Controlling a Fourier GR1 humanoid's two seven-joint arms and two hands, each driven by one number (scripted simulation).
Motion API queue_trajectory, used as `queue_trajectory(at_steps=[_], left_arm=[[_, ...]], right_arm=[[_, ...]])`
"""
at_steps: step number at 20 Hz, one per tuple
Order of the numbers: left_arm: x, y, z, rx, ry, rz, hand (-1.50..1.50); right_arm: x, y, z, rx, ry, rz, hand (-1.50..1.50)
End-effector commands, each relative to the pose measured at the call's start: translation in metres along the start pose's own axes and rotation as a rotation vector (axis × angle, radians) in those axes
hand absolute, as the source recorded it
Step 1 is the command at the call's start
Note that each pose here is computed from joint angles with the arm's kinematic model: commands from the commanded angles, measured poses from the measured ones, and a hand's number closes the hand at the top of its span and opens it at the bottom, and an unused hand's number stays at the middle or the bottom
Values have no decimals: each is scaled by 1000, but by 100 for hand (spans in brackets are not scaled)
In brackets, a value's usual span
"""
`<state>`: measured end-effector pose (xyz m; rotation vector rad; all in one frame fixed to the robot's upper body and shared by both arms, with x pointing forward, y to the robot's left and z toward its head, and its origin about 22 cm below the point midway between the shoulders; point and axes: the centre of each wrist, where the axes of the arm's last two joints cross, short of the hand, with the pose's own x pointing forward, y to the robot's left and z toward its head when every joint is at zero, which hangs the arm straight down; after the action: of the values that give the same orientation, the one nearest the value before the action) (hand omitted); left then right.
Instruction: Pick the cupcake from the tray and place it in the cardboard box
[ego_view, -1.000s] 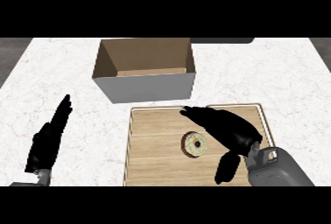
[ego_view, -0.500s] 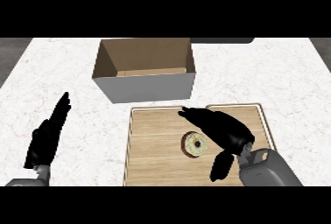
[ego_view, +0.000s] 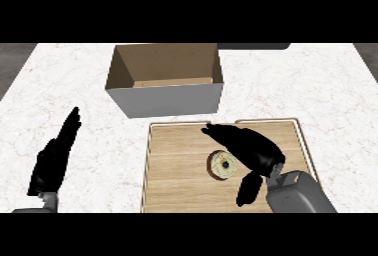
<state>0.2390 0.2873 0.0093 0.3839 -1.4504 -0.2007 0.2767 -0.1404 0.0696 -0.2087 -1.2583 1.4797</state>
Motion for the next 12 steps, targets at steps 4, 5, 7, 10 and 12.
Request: queue_trajectory(at_steps=[4, 5, 7, 10, 12], left_arm=[[2, -15, -2, -1, 7, 13, 0], [-3, -19, -2, -15, 14, 18, 0], [-2, -25, 11, 5, 2, 3, 0], [15, -9, -14, 8, -15, 15, 0], [-1, 7, -1, -1, -1, -8, 0]], right_arm=[[13, 18, 4, 11, 2, 41, -150], [15, 21, -23, 25, -7, 48, -150], [-11, 21, 1, 41, 11, 56, -150], [-27, 3, -17, 50, -2, -27, 150], [-9, 25, -14, 46, -19, 7, 150]])
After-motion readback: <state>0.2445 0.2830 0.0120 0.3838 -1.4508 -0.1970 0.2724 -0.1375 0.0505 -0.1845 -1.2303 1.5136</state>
